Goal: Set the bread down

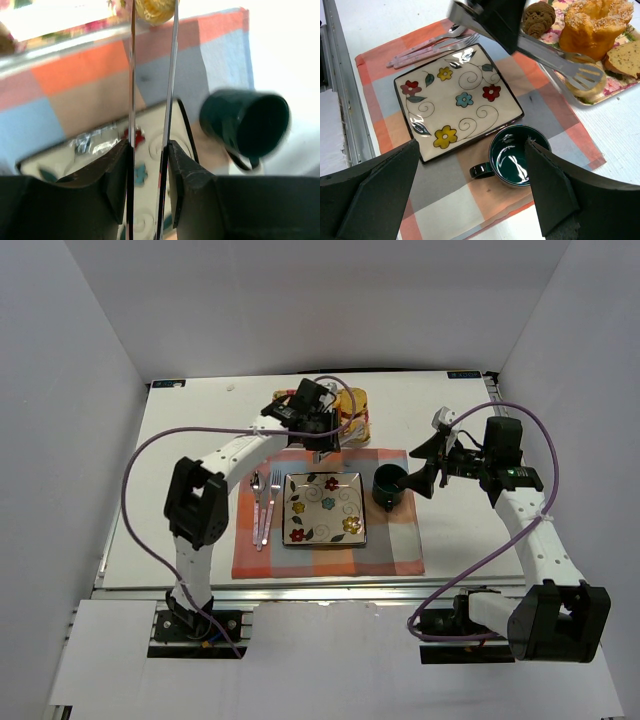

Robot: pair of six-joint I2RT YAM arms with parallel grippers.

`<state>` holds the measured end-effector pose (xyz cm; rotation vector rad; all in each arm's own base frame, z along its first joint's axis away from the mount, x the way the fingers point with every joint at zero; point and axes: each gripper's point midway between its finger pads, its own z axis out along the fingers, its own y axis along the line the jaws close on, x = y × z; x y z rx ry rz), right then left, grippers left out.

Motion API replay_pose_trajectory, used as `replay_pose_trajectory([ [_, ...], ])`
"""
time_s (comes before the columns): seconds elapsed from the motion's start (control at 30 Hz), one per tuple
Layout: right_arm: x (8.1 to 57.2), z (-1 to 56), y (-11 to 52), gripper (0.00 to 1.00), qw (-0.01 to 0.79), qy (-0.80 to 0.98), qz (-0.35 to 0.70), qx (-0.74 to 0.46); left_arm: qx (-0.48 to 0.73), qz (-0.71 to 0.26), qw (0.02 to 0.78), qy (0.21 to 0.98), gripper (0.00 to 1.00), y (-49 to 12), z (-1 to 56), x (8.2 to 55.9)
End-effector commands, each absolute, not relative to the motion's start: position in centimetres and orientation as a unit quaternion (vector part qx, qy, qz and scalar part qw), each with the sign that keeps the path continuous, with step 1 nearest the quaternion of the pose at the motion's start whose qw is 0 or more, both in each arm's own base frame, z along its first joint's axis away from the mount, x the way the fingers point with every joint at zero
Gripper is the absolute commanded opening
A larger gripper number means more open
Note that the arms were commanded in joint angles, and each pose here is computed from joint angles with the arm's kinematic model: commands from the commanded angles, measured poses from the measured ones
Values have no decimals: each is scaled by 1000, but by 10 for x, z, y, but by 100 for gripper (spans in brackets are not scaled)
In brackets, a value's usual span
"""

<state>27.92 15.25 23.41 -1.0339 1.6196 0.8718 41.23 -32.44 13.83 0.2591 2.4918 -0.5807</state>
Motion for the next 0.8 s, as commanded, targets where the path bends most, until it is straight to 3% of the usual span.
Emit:
replay_pose_trajectory([
  [0.0,274,244,154,89,506,652,361,-435,99,-274,352,890,23,-319,228,391],
  [0.47,270,238,155,89,500,647,369,-442,76,-309,279,906,22,-245,186,246],
  [0.67,270,238,157,90,496,646,378,-441,69,-307,251,915,29,-242,157,233],
  [0.77,269,240,157,89,496,646,377,-441,69,-304,252,916,41,-244,152,236],
])
